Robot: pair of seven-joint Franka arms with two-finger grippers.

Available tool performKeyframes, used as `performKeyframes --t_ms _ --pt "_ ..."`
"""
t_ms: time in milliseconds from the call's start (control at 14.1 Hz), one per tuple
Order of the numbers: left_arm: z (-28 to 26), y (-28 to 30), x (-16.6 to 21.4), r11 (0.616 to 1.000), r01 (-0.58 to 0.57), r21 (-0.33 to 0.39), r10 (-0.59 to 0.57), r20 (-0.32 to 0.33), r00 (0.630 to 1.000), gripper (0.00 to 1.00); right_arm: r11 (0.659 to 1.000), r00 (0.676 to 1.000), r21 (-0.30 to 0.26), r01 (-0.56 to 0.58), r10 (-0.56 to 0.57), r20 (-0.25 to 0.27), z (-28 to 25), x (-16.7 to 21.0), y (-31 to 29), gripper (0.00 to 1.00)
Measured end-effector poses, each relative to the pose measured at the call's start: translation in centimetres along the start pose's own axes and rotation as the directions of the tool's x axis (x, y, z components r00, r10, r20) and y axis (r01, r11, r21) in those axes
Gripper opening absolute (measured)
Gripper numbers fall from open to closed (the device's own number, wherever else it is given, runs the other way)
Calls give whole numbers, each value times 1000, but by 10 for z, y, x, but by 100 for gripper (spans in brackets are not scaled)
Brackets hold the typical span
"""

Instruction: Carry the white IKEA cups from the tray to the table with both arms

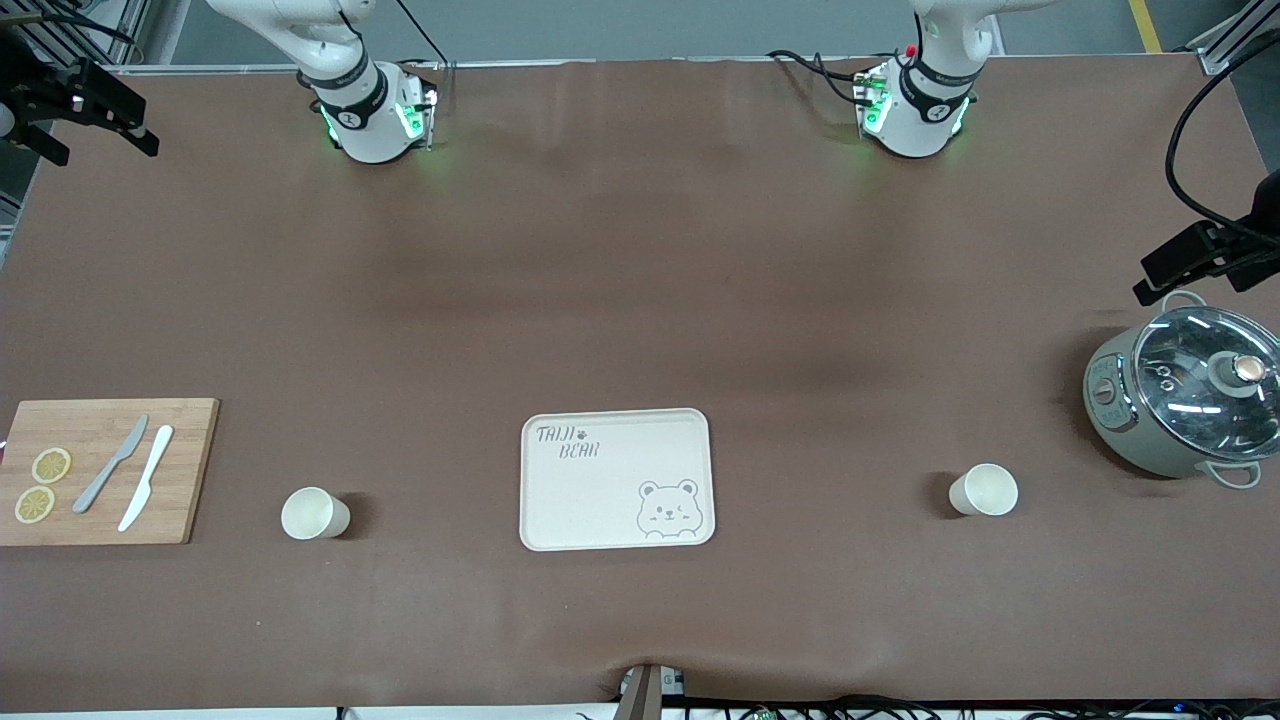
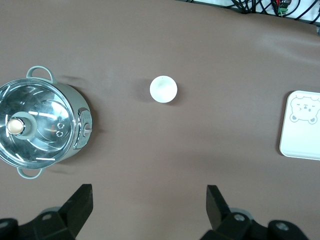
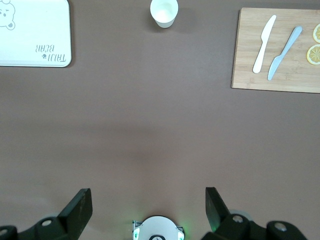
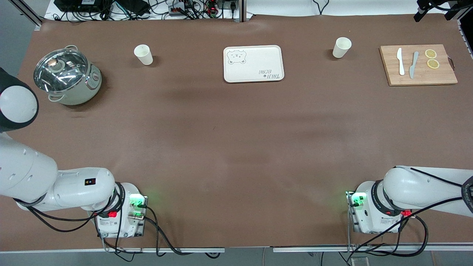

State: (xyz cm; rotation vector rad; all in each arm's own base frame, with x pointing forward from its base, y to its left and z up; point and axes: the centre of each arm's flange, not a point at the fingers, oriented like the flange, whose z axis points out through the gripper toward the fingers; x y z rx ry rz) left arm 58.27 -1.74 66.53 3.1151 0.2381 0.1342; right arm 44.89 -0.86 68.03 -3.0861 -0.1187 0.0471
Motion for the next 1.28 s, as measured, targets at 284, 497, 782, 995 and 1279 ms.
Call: performKeyframes --t_ms 284,497,782,995,1279 --pt "0 0 0 1000 0 0 0 1 1000 100 1000 1000 0 1 -1 4 2 3 0 100" --pt "0 0 0 1000 0 0 0 1 1000 100 1000 1000 1 1 -1 8 4 4 0 100" --pt "0 0 0 1000 -1 0 1 2 1000 100 1000 1000 3 2 -2 22 10 10 0 100" --pt "0 1 0 1000 -1 0 1 3 1000 100 1000 1000 2 12 -12 16 7 11 -5 100" --pt "1 1 0 1000 -1 1 1 5 1000 100 999 999 -1 40 -40 7 3 12 -18 100"
